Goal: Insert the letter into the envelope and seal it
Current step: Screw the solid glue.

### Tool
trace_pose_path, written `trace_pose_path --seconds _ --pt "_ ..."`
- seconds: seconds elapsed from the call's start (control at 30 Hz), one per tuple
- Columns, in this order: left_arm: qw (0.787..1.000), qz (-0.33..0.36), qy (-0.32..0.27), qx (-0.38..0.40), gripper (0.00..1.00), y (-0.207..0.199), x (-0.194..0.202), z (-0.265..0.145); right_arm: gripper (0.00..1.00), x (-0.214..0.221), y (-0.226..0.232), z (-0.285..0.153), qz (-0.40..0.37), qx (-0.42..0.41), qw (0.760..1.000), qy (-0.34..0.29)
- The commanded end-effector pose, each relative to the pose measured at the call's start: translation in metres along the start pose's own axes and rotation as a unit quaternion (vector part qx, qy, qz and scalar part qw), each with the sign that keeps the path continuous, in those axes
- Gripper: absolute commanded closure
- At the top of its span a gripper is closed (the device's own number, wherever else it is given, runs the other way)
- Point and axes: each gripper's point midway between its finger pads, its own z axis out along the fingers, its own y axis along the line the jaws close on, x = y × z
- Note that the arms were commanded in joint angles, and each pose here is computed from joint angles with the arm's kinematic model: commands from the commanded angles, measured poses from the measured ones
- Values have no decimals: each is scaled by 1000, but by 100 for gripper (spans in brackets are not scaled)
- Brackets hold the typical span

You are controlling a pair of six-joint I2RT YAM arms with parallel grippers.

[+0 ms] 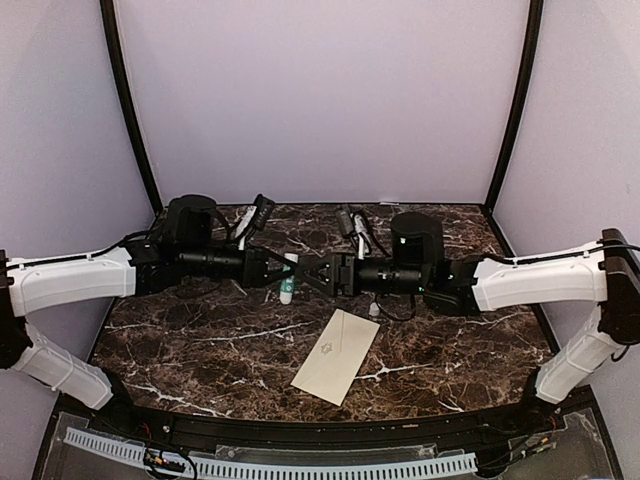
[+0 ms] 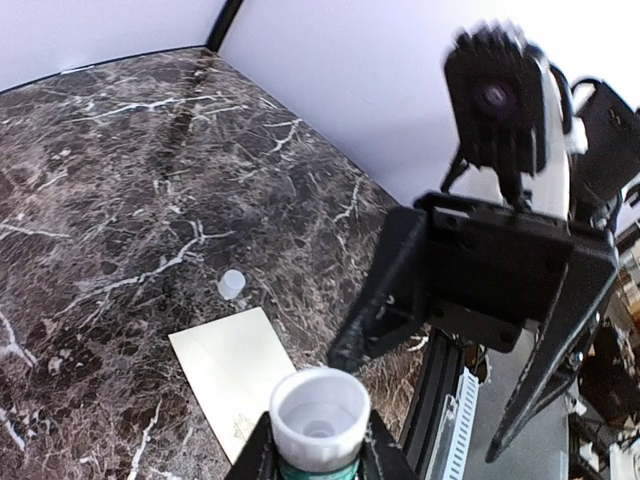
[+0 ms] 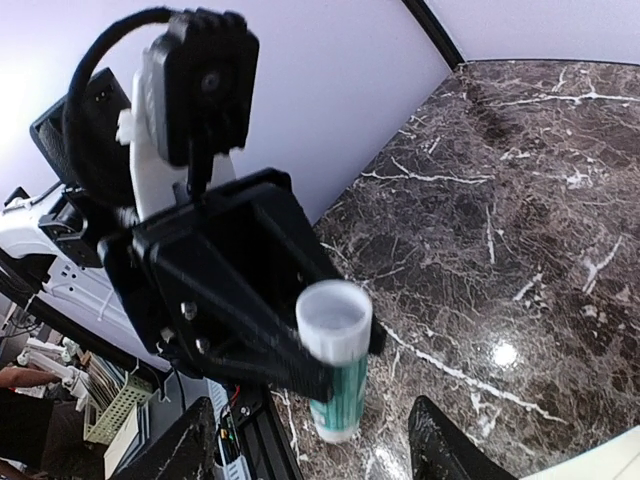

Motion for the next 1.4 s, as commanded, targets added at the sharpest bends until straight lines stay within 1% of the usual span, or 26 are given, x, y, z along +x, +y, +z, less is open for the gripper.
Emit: trace_pose_path --seconds 0.0,0.13,0.2,0.37,0.63,0.77,0.97,1.07,1.1,1.13,1.17,1.2,1.23,1.3,1.33,1.37 --pt "993 -85 -81 -25 99 12 -34 -11 37 -9 10 -12 -14 -17 999 -38" --pt "989 -112 -99 21 99 -1 -41 -11 41 5 15 0 -20 -35 999 -12" --pt "988 -113 -101 39 99 -6 -41 -11 43 8 17 5 -24 -39 999 -4" --pt "989 -102 -88 66 99 -15 -35 -11 48 5 20 13 -33 -42 999 -8" --pt "990 -92 -76 78 99 -20 -28 -12 59 0 23 19 -39 -50 998 -13" --pt "989 -90 -80 80 99 -20 -29 -13 69 1 24 23 -36 -58 998 -11" --pt "989 -87 -91 72 99 -19 -31 -16 71 4 21 25 -33 -57 998 -6" --pt "989 -89 -89 77 99 -20 -30 -15 77 2 22 25 -35 -57 998 -11" --pt "989 -91 -88 78 99 -20 -30 -15 81 2 22 24 -35 -57 998 -12" --pt "989 -93 -87 79 99 -20 -28 -14 82 1 23 24 -36 -58 998 -12" --pt "988 -93 -87 82 97 -21 -28 -15 83 0 22 24 -38 -57 998 -14" --pt "988 -94 -85 84 91 -21 -26 -15 85 0 22 23 -39 -57 998 -15" --pt "988 -92 -86 86 89 -22 -26 -15 86 -1 22 23 -40 -55 998 -17" --pt "988 -92 -85 86 82 -23 -24 -16 86 -2 22 21 -42 -54 997 -22" --pt "989 -91 -84 85 76 -23 -24 -17 87 -3 23 20 -43 -54 997 -24" --pt "989 -95 -80 83 67 -22 -21 -16 87 -4 23 19 -44 -55 997 -27"
